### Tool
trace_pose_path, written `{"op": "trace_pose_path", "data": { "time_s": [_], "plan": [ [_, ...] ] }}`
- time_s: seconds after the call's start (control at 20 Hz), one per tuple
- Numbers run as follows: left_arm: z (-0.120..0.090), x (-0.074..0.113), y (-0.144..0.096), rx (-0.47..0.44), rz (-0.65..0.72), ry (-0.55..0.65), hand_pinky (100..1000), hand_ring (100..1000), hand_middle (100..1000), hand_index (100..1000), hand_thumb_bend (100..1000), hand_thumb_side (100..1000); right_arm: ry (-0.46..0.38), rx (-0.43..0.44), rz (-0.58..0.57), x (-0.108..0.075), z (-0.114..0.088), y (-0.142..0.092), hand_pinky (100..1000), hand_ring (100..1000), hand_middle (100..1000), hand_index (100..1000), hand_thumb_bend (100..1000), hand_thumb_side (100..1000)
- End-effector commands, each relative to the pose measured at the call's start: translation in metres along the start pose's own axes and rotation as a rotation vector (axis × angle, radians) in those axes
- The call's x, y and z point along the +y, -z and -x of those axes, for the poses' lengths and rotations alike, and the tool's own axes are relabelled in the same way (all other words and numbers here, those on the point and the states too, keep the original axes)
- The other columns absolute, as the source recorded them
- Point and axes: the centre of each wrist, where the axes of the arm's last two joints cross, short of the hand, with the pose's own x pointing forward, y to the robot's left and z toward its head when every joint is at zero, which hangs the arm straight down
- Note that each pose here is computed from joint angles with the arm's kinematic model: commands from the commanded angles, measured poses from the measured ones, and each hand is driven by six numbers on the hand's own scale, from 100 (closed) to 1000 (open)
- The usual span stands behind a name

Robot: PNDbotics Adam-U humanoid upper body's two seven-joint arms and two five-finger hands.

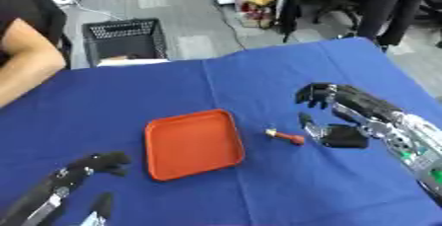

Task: Pick up objects on the table and place them in the box.

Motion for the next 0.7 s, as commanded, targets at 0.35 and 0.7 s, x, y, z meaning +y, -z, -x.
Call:
{"op": "trace_pose_path", "data": {
  "time_s": [0.35,0.7],
  "plan": [
    [-0.003,0.001,0.002,-0.018,0.001,0.002,887,755,841,1000,100,731,0.002,0.003,-0.069,0.013,0.006,0.007,625,696,812,810,100,776],
    [-0.003,0.000,0.003,-0.019,0.003,0.000,888,756,842,1000,100,732,0.004,0.034,-0.105,0.024,0.018,0.016,627,699,812,787,100,794]
  ]
}}
